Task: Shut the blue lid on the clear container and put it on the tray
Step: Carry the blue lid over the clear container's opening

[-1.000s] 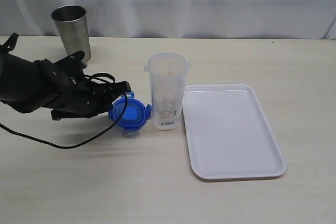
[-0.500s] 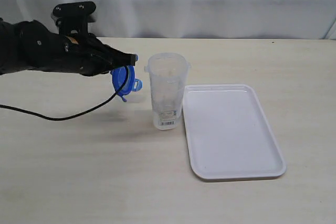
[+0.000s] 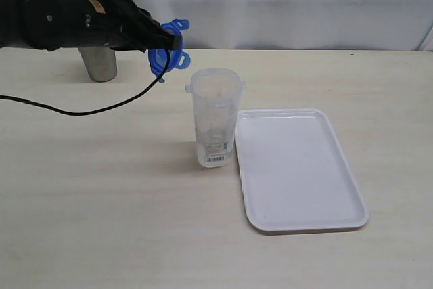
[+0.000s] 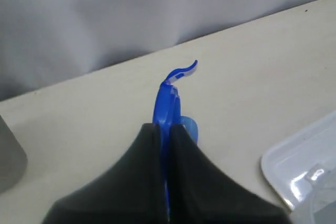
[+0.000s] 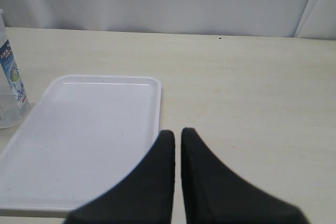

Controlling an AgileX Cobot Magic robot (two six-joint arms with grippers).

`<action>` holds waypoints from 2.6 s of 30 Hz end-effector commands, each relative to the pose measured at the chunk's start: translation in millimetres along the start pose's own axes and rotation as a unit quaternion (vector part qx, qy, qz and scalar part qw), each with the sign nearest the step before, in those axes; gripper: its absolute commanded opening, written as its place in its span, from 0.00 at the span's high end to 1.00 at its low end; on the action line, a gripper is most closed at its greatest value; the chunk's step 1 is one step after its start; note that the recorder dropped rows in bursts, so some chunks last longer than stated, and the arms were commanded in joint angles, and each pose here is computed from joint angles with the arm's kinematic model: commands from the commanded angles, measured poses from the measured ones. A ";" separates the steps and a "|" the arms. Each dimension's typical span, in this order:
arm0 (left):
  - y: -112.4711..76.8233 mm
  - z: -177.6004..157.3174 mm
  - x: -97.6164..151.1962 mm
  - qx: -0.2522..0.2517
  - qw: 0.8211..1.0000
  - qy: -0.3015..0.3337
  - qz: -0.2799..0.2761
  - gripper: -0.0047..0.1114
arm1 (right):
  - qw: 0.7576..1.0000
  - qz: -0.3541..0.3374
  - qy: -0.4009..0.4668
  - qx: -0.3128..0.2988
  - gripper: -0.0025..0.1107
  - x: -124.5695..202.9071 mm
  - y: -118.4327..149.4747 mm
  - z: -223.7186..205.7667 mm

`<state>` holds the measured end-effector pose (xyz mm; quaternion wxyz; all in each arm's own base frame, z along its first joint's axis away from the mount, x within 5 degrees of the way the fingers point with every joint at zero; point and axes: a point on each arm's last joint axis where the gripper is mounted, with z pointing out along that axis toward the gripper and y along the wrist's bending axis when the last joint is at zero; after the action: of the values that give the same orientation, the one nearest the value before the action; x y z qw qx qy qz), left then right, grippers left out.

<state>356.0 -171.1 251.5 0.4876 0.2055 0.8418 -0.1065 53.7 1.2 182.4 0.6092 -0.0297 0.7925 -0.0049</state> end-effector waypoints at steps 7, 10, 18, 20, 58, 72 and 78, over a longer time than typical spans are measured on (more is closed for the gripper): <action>-9.4 -7.7 -25.7 -0.003 0.982 -0.025 0.187 0.96 | 1.000 0.001 -0.002 0.002 0.94 0.2 -0.2 -0.1; -19.2 -9.3 -28.3 0.004 0.972 -0.037 0.230 0.96 | 1.000 0.001 -0.002 0.002 0.94 0.2 -0.2 -0.1; -47.6 -25.2 -39.4 0.018 0.937 -0.066 0.342 0.96 | 1.000 0.001 -0.002 0.002 0.94 0.2 -0.2 -0.1; -54.3 -28.4 -41.1 0.022 0.928 -0.073 0.364 0.96 | 1.000 0.001 -0.002 0.002 0.94 0.2 -0.2 -0.1; -107.0 -41.8 -29.6 0.001 0.844 -0.028 0.535 0.96 | 1.000 0.001 -0.002 0.002 0.94 0.2 -0.2 -0.1; -113.1 -42.3 -32.7 0.019 0.838 -0.060 0.542 0.96 | 1.000 0.001 -0.002 0.002 0.94 0.2 -0.2 -0.1; -114.0 -42.8 -31.6 0.016 0.837 -0.054 0.544 0.96 | 1.000 0.001 -0.002 0.002 0.94 0.2 -0.2 -0.1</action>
<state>288.5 -262.6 292.7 0.5013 0.6363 0.5652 0.1557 53.7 1.2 182.4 0.6092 -0.0297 0.7925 -0.0049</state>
